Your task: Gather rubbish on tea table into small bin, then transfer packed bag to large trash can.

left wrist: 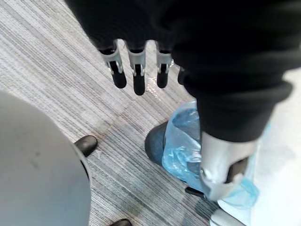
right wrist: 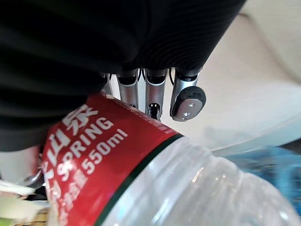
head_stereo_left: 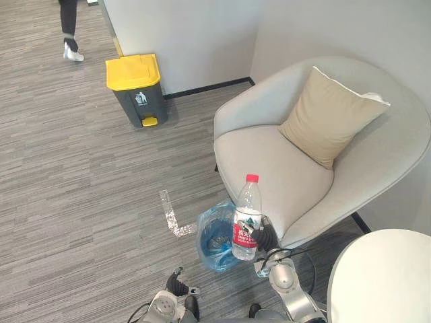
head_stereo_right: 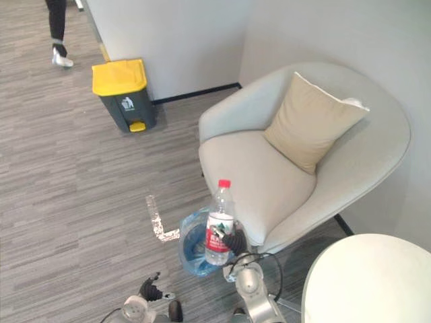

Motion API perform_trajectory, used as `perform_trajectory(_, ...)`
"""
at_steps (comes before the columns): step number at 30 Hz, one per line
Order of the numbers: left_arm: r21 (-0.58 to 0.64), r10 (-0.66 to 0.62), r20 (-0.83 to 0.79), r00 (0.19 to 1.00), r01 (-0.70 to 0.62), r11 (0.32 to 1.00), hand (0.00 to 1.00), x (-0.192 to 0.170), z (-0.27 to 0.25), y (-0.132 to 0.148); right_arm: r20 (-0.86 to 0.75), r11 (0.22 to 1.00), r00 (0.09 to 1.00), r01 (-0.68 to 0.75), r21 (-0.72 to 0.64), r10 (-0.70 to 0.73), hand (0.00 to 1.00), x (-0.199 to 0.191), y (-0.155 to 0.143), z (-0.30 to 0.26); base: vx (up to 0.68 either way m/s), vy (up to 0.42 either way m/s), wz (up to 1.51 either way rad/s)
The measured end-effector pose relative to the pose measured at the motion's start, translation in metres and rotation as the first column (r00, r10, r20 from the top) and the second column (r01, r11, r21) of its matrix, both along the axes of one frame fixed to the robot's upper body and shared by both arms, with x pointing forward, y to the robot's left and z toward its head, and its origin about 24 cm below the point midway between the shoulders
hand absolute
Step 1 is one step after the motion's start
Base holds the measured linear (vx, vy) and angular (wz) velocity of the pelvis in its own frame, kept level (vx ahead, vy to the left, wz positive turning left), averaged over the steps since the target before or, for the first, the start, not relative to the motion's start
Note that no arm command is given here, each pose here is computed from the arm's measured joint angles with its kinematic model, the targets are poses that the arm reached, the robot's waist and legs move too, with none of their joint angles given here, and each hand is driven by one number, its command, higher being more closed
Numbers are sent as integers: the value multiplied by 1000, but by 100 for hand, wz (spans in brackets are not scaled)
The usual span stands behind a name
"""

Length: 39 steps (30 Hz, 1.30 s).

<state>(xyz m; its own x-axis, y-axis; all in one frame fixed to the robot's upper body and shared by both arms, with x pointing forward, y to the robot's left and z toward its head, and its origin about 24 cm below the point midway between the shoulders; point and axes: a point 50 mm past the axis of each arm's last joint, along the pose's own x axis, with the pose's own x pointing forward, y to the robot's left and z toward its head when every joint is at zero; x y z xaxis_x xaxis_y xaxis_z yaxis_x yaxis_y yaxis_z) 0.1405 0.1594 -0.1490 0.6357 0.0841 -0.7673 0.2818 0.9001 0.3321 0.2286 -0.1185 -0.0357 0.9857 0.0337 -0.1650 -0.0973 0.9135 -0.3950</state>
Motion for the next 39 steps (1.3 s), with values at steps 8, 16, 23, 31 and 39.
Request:
perform_trajectory(8,-111,219,232,948,-198,974,0,64,34,5,281,998,960,28,-57,-11,100,60,-4,66,-243,-3,-1)
perform_trajectory(16,-275,340,410,846,-241,931,0,108,75,-13,516,999,856,40,-32,-18,100,86,5,131,-152,-25,10)
perform_trajectory(23,-366,387,525,758,-209,907,0,143,112,-27,716,996,698,81,-41,-27,100,115,5,210,-22,-2,16)
perform_trajectory(31,-427,431,568,702,-197,883,0,157,131,-32,801,985,598,153,-81,-27,100,136,-4,264,27,0,16)
perform_trajectory(39,-458,444,582,681,-176,871,0,163,139,-38,776,967,625,239,-85,-86,100,150,-27,268,19,1,9)
